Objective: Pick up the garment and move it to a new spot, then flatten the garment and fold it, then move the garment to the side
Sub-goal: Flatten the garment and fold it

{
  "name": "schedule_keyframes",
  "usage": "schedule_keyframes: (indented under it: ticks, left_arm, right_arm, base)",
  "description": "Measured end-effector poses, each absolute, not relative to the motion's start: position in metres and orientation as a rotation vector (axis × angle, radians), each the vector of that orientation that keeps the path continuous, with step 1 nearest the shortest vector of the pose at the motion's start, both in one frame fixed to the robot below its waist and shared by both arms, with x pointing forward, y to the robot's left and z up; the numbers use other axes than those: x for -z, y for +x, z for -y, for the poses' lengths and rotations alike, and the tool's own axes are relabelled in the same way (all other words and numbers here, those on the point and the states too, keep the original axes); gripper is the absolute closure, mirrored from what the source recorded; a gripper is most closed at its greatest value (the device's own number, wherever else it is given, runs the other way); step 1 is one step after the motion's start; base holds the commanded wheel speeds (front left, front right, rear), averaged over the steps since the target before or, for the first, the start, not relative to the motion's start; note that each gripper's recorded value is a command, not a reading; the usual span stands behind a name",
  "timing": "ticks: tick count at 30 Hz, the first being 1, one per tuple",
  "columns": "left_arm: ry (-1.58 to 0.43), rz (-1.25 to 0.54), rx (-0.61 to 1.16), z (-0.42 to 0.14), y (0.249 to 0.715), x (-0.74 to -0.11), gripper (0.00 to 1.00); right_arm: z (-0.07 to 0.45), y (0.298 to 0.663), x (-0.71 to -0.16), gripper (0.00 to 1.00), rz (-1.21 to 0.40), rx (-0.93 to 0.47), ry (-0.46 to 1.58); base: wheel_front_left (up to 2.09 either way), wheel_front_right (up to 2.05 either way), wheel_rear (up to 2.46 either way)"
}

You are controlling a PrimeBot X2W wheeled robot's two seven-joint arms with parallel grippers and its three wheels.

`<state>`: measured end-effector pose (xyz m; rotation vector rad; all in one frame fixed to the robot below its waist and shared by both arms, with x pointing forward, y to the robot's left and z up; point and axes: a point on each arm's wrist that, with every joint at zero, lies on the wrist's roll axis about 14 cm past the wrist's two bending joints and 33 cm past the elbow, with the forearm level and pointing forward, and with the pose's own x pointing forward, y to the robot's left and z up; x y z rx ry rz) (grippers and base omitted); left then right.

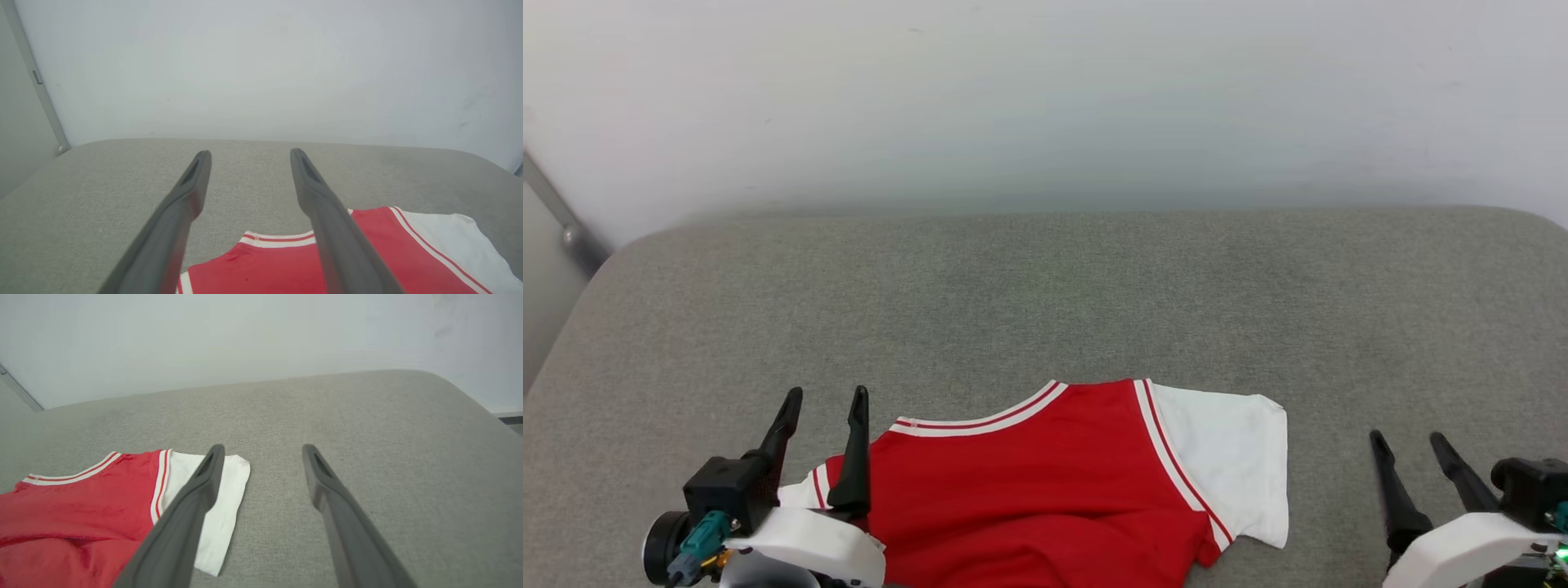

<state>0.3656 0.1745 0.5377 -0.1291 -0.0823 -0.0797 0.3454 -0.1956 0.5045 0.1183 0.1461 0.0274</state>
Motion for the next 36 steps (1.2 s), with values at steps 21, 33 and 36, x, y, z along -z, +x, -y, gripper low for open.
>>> schedule_keyframes:
  ticks: [21,33,36]
  left_arm:
    - [-0.163,0.081,-0.008,-0.189,0.381,-0.527,0.00]
    - [-0.168,0.018,-0.049,-0.200,0.386,-0.500,0.00]
    - [-0.164,0.006,-0.052,-0.202,0.387,-0.496,0.00]
  right_arm:
    - [0.162,0.429,-0.404,0.00,-0.852,-0.222,0.116]
    - [0.141,0.434,-0.362,1.00,-1.078,-0.297,0.150]
    - [0.142,0.435,-0.363,1.00,-1.069,-0.301,0.149]
  base:
    - [0.00,0.00,0.00]
    - [0.00,0.00,0.00]
    - [0.00,0.00,0.00]
